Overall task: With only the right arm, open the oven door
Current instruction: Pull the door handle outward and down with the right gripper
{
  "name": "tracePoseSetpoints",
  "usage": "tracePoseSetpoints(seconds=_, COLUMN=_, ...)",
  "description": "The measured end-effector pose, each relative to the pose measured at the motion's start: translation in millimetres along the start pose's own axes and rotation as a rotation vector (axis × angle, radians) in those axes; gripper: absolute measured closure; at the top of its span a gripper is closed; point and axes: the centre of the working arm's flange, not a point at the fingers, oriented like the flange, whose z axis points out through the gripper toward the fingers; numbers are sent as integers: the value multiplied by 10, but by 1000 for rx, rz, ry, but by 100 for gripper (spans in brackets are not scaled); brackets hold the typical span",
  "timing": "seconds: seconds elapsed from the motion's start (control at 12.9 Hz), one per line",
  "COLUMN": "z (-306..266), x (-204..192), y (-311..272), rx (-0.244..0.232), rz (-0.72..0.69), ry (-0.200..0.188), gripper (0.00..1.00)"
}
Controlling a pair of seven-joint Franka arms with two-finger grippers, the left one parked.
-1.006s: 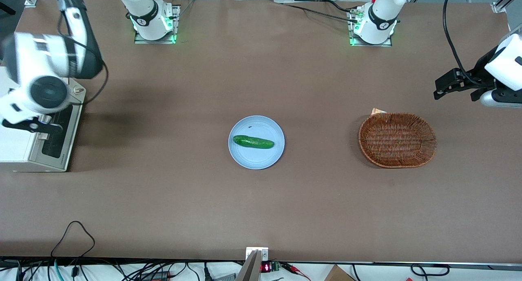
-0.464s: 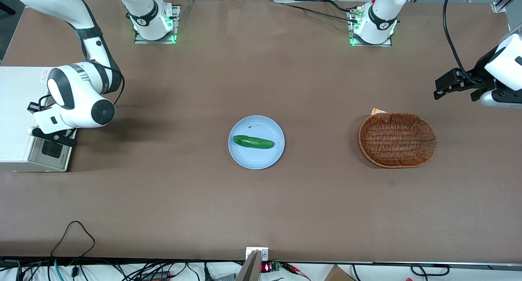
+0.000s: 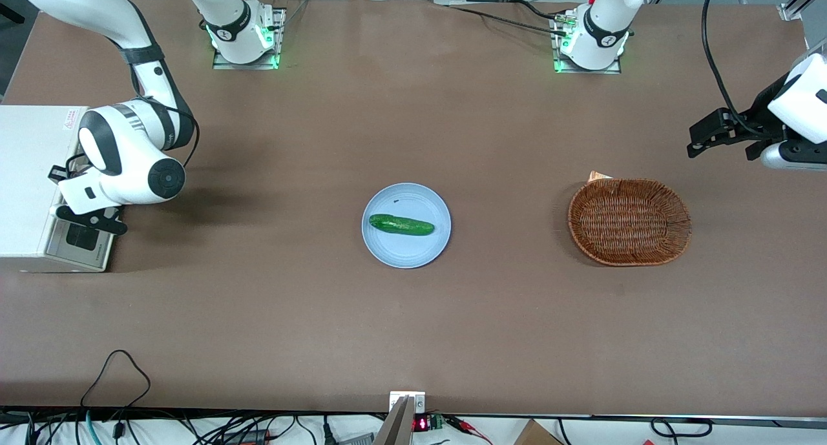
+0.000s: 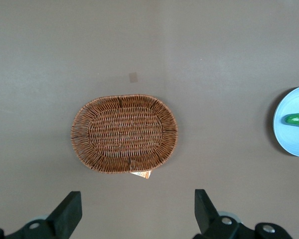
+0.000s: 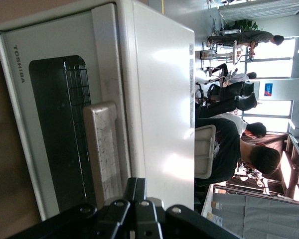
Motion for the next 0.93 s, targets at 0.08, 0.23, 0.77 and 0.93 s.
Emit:
tracePoseSetpoints(seconds=0.08, z=8, x=0, y=-23, rx=1, rz=3, ry=0, gripper=99)
tracePoseSetpoints(seconds=0.23, z=23, x=-1, y=-65, rx=4, rz=4, ry=1, gripper=99)
tracePoseSetpoints(seconds=0.77, z=48, x=2, y=-148, rx=14, rz=-1, ry=5, gripper=99)
tracePoseSetpoints(seconds=0.93, z=42, x=2, y=-163, rx=17, rz=-4, ry=8, gripper=99)
